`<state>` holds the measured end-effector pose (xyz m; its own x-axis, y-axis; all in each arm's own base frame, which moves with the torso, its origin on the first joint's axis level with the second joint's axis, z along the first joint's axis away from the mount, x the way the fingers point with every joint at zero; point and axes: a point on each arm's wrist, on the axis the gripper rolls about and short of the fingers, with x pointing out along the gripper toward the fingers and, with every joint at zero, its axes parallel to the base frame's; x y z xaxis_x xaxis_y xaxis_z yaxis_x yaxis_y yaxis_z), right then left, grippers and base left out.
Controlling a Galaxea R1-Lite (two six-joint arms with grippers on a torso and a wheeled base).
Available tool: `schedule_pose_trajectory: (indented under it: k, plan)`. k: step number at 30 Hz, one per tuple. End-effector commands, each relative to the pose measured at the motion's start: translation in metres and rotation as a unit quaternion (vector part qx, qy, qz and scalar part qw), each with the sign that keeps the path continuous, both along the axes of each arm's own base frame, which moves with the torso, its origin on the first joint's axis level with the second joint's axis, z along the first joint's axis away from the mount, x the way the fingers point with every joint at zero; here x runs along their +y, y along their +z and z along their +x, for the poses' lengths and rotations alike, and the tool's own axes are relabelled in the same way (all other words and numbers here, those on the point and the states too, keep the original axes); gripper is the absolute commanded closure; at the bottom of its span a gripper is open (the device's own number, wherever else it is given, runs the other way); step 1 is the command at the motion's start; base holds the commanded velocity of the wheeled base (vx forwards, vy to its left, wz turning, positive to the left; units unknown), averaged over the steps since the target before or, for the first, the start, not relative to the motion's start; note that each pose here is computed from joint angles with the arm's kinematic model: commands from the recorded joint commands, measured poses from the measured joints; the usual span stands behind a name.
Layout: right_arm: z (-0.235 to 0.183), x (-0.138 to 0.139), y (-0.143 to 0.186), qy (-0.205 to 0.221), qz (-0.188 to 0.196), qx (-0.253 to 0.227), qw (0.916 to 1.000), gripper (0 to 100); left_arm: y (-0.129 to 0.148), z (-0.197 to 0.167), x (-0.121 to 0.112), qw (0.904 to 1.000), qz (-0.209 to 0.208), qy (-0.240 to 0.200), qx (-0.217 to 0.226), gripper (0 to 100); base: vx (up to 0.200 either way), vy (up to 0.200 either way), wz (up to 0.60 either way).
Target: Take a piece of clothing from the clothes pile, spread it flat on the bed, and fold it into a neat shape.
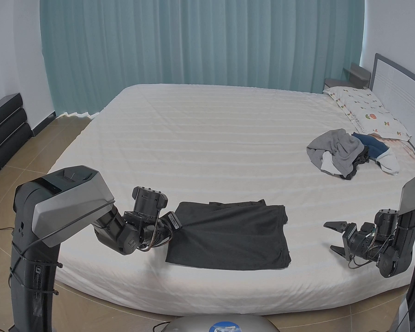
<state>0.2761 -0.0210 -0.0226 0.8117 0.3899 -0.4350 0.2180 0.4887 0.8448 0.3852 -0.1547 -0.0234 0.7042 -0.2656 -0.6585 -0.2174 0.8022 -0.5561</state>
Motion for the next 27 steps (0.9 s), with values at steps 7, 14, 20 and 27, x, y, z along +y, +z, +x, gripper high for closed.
schedule_pose_trajectory:
  k: [7, 14, 20, 27]
  plan:
    - [0.0001, 0.0004, 0.0011, 0.001, -0.001, -0.005, 1.0, 0, 0.0019, -0.0039, 0.0013, 1.0, 0.001, 0.0, 0.003, 100, 0.0, 0.2, 0.0]
    - [0.0002, 0.002, 0.0007, 0.004, -0.001, -0.004, 1.0, 0, 0.004, -0.0042, 0.0014, 1.0, 0.0, 0.001, 0.002, 100, 0.0, 0.2, 0.0]
    - [0.0002, 0.0016, 0.0007, 0.003, -0.001, -0.004, 1.0, 0, 0.0031, -0.0048, 0.001, 1.0, 0.001, 0.0, 0.003, 100, 0.0, 0.2, 0.0]
    - [0.0002, 0.0016, 0.0007, 0.003, -0.001, -0.004, 1.0, 0, 0.004, -0.0054, 0.0005, 1.0, -0.004, 0.004, 0.005, 100, 0.0, 0.029, 0.0]
